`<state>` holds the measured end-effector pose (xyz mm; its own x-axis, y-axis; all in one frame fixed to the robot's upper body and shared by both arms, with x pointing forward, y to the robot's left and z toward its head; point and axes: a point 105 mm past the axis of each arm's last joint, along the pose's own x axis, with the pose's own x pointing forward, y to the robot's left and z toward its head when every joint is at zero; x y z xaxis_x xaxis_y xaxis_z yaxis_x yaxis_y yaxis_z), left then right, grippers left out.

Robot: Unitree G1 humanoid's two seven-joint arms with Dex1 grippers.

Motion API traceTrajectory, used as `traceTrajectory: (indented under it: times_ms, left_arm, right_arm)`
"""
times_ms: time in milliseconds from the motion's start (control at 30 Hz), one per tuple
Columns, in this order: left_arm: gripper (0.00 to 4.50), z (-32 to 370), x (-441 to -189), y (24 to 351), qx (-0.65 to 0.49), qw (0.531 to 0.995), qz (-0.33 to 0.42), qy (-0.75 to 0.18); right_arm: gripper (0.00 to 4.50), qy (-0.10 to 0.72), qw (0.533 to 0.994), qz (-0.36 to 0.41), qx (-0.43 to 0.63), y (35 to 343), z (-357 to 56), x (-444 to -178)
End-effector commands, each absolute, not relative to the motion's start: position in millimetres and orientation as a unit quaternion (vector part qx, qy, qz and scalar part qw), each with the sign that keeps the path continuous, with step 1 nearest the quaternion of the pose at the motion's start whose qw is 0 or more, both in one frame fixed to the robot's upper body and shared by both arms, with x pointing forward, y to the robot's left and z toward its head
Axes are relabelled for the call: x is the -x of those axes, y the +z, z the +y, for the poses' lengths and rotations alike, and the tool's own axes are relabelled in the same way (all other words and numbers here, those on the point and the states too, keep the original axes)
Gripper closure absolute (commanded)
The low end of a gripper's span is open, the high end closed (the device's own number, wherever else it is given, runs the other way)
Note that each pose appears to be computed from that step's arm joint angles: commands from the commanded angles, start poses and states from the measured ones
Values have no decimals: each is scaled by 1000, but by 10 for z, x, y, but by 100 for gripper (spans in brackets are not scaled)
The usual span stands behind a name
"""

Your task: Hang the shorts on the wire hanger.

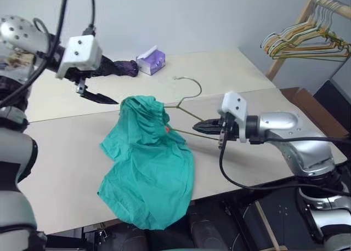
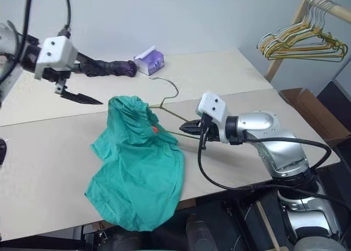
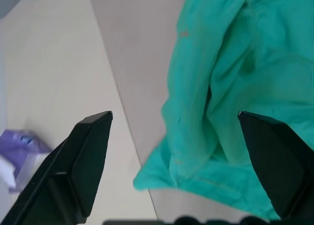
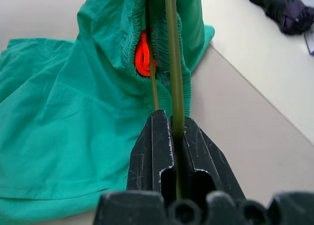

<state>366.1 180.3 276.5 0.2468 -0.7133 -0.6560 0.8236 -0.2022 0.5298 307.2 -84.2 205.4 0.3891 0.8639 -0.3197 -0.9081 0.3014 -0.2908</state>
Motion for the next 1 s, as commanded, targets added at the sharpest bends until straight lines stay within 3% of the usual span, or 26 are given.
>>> traceTrajectory:
  times_ms: [33, 567, 700, 1000]
  left_arm:
    - [7, 1687, -3639, 2674, -477, 606, 56, -634]
    - [7, 1587, -3681, 2298, -493, 561, 97, -658]
    - [95, 1527, -3700, 2247, -491, 558, 95, -662]
    - [386, 1508, -3712, 2195, -485, 562, 91, -664]
  right_arm:
    - [450, 552, 801, 19, 232, 2246, -838, -3056]
    - [450, 543, 807, 4, 233, 2431, -910, -3040]
    - [450, 543, 808, -1, 228, 2481, -904, -3031]
    - [450, 544, 812, -8, 211, 2570, -920, -3019]
